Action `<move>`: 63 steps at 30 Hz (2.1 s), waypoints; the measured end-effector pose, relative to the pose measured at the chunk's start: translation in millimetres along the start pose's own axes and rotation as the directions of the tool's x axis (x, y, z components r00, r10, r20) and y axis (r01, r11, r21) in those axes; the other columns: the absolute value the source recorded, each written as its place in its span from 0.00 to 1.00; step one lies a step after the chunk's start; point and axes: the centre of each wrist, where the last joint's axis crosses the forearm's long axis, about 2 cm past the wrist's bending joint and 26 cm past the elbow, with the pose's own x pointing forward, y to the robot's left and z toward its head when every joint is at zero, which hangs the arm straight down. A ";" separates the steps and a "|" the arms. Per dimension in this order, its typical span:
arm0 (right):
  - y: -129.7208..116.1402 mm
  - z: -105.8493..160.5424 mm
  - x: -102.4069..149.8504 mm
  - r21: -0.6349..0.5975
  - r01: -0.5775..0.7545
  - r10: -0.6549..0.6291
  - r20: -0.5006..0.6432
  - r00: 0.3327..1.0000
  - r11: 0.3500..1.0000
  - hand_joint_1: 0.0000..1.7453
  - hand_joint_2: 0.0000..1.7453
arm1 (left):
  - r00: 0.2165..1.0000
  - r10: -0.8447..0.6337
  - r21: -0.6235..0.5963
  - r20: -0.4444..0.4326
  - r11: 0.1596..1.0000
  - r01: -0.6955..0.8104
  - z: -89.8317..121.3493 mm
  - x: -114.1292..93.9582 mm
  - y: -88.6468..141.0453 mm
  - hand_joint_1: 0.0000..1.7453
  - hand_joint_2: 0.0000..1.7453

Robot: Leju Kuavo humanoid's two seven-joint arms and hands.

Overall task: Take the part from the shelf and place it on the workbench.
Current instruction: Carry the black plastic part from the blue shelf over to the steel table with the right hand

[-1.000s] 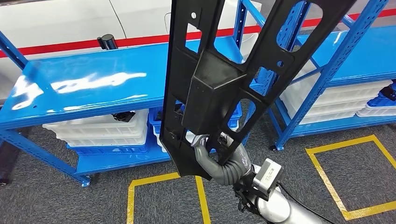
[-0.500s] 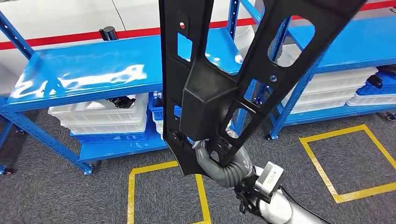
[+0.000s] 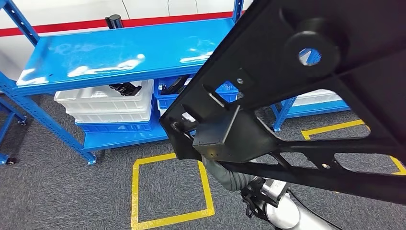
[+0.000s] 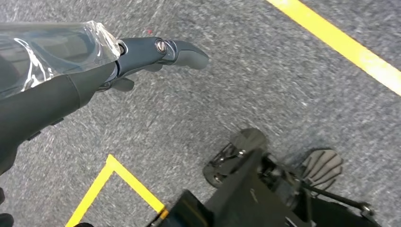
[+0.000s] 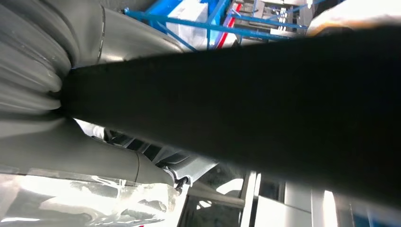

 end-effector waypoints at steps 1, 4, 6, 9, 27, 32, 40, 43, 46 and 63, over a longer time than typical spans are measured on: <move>0.0 0.3 -0.2 -0.001 0.008 -0.008 -0.005 1.000 1.000 1.00 1.00 | 1.000 0.000 0.000 -0.001 1.000 0.000 0.2 -0.5 -0.2 0.00 1.00; 0.1 1.0 -0.6 -0.005 0.033 -0.033 -0.022 0.999 0.999 1.00 1.00 | 1.000 0.000 0.001 -0.004 1.000 0.000 0.4 -1.2 -0.5 0.00 1.00; 0.2 1.5 -0.9 -0.005 0.040 -0.040 -0.028 0.999 0.999 1.00 1.00 | 1.000 0.000 0.001 -0.005 1.000 0.000 0.6 -1.5 -0.7 0.00 1.00; 0.3 2.1 -1.2 -0.006 0.044 -0.044 -0.032 0.999 0.999 1.00 1.00 | 1.000 -0.001 0.000 -0.007 1.000 0.001 1.0 -2.5 -1.3 0.00 1.00; -1.4 2.1 -0.6 -0.024 0.040 -0.040 -0.013 0.999 0.999 1.00 1.00 | 1.000 0.010 0.011 -0.011 1.000 -0.010 0.3 0.1 -0.9 0.00 1.00; -2.7 5.3 1.1 -0.043 0.000 0.000 0.001 1.000 0.999 1.00 1.00 | 1.000 0.016 0.013 -0.016 1.000 -0.016 0.7 -0.7 -1.6 0.00 1.00; -0.3 19.0 3.3 -0.065 -0.088 0.087 -0.012 0.996 0.994 1.00 1.00 | 0.999 0.035 0.019 -0.027 0.999 -0.035 3.3 -7.3 -4.6 0.00 1.00; -0.7 21.7 6.4 -0.074 -0.103 0.102 -0.007 0.995 0.992 1.00 1.00 | 0.999 0.039 0.019 -0.030 0.999 -0.039 3.5 -8.1 -4.8 0.00 1.00; -0.5 28.2 9.2 -0.084 -0.113 0.113 -0.009 0.994 0.990 1.00 1.00 | 0.998 0.046 0.020 -0.035 0.999 -0.045 4.0 -9.3 -5.1 0.00 1.00; -8.1 53.0 18.1 -0.123 -0.150 0.145 -0.044 0.988 0.981 1.00 1.00 | 0.997 0.068 0.028 -0.042 0.997 -0.067 3.2 -8.8 -3.2 0.00 1.00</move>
